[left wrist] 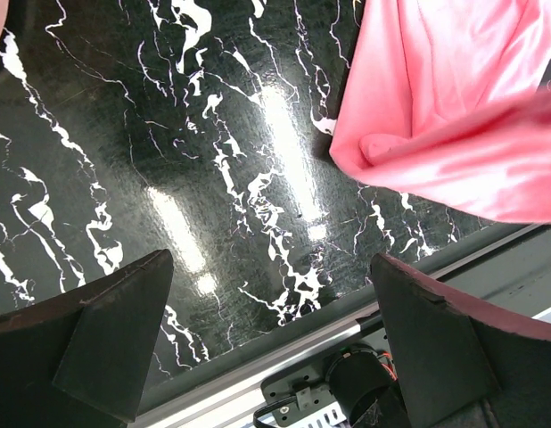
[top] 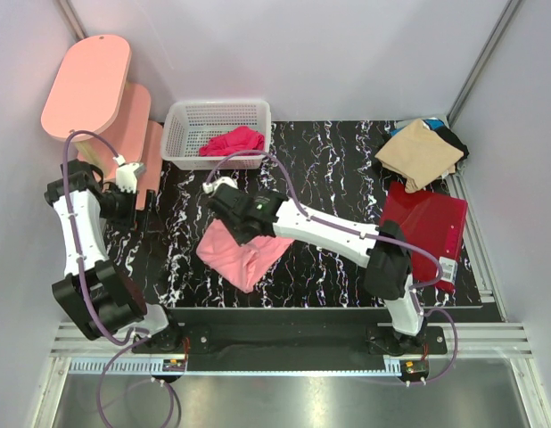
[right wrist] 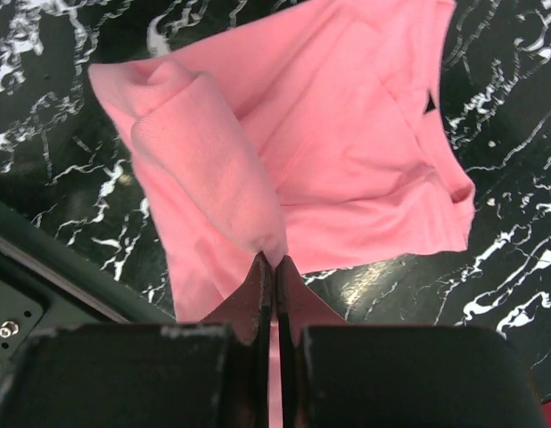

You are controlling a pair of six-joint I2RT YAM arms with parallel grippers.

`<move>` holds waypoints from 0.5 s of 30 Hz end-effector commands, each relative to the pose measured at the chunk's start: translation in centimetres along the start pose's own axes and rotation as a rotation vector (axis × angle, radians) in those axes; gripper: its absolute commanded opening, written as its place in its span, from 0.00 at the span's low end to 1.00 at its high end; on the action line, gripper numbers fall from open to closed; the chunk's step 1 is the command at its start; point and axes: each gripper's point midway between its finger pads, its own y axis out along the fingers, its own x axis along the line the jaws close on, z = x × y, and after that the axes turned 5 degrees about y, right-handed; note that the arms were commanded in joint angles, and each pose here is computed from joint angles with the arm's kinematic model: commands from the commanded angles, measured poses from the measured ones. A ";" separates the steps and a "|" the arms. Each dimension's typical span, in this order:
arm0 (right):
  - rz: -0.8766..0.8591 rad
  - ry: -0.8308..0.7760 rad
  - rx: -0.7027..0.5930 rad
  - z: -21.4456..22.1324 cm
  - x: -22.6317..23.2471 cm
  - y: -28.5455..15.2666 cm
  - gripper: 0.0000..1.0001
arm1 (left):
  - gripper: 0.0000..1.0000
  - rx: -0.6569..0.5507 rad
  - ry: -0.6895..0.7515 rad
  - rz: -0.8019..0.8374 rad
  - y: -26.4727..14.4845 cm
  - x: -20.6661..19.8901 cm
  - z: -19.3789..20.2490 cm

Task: Fold and stack the t-shirts
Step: Fold the long partially folded tshirt into a neat square

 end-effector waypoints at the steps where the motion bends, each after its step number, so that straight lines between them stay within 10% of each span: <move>1: -0.079 0.091 -0.117 -3.5 -1.0 -1.9 0.00 | 0.99 -0.042 0.008 0.010 -0.6 -0.2 -1.5; 15: -0.004 0.132 -0.089 -3.6 -5.5 3.3 0.00 | 0.99 -0.025 0.012 0.033 0.0 -0.8 -1.4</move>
